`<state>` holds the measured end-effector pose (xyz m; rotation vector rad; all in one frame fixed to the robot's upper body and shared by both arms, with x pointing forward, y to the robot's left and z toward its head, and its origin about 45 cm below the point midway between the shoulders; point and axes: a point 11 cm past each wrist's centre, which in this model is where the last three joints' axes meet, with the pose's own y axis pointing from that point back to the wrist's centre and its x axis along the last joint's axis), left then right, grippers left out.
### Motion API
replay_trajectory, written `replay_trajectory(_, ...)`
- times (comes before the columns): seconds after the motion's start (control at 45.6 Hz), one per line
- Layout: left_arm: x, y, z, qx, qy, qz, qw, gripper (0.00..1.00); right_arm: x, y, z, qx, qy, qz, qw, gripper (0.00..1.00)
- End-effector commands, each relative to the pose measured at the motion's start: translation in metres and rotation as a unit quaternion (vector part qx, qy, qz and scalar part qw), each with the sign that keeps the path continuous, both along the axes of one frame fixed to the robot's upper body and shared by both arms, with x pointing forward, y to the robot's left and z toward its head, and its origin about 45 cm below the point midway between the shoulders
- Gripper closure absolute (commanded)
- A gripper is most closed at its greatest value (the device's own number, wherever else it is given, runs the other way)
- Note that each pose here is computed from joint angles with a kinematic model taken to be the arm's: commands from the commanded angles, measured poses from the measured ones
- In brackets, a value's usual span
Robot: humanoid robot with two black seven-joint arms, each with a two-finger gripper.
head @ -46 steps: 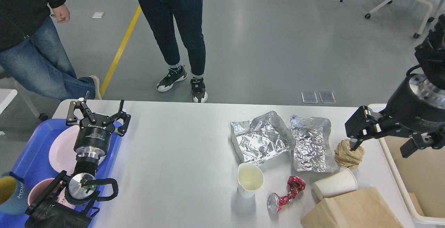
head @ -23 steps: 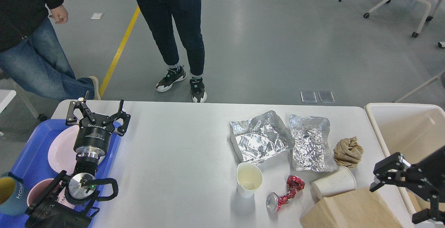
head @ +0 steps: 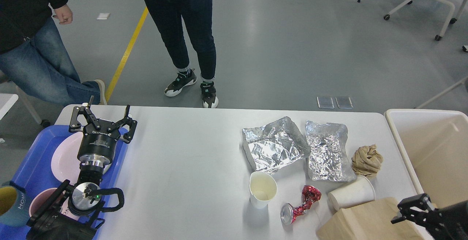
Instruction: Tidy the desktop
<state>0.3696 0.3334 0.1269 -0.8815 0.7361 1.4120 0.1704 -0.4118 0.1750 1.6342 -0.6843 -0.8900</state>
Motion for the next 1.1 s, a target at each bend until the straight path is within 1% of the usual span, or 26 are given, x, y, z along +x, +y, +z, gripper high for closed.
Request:
replay_trajectory(0.0,0.000,0.000,0.000,0.000,0.000,0.000,1.000,0.04,-0.012,0.012,-0.032,0.004,0.017,-0.007,1.000,0.03)
replay_trajectory(0.132,0.000,0.000,0.000,0.000,0.000,0.000,1.000,0.04,-0.022,0.016,-0.043,0.008,0.030,-0.011,0.999,0.03)
replay_trajectory(0.351,0.000,0.000,0.000,0.000,0.000,0.000,1.000,0.04,-0.014,0.006,-0.058,-0.042,0.007,-0.013,0.999,0.03)
replay_trajectory(0.482,0.000,0.000,0.000,0.000,0.000,0.000,1.000,0.04,-0.016,0.002,-0.079,-0.057,0.013,-0.011,0.998,0.01)
replay_trajectory(0.57,0.000,0.000,0.000,0.000,0.000,0.000,1.000,0.04,-0.015,0.005,-0.090,-0.053,0.011,-0.024,0.998,0.01)
replay_trajectory(0.614,0.000,0.000,0.000,0.000,0.000,0.000,1.000,0.04,-0.012,0.007,-0.091,-0.049,0.007,-0.023,0.998,0.03)
replay_trajectory(0.658,0.000,0.000,0.000,0.000,0.000,0.000,1.000,0.04,-0.011,0.008,-0.091,-0.049,0.006,-0.023,0.999,0.09)
replay_trajectory(0.68,0.000,0.000,0.000,0.000,0.000,0.000,1.000,0.04,-0.011,0.009,-0.091,-0.048,0.006,-0.022,0.999,0.13)
replay_trajectory(0.724,0.000,0.000,0.000,0.000,0.000,0.000,1.000,0.04,-0.010,0.010,-0.092,-0.047,0.005,-0.021,0.999,0.25)
replay_trajectory(0.767,0.000,0.000,0.000,0.000,0.000,0.000,1.000,0.04,-0.011,0.012,-0.093,-0.046,0.007,-0.019,0.999,0.39)
replay_trajectory(0.833,0.000,0.000,0.000,0.000,0.000,0.000,1.000,0.04,-0.012,0.015,-0.094,-0.042,0.010,-0.016,0.999,0.69)
replay_trajectory(0.855,0.000,0.000,0.000,0.000,0.000,0.000,1.000,0.04,-0.012,0.015,-0.094,-0.041,0.011,-0.016,0.999,0.76)
replay_trajectory(0.899,0.000,0.000,0.000,0.000,0.000,0.000,1.000,0.04,-0.012,0.015,-0.094,-0.042,0.011,-0.017,0.999,0.87)
replay_trajectory(0.987,0.000,0.000,0.000,0.000,0.000,0.000,1.000,0.04,-0.010,0.016,-0.093,-0.037,0.009,-0.034,0.999,1.00)
replay_trajectory(1.074,0.000,0.000,0.000,0.000,0.000,0.000,1.000,0.04,-0.010,0.015,-0.092,-0.034,0.011,-0.044,0.998,1.00)
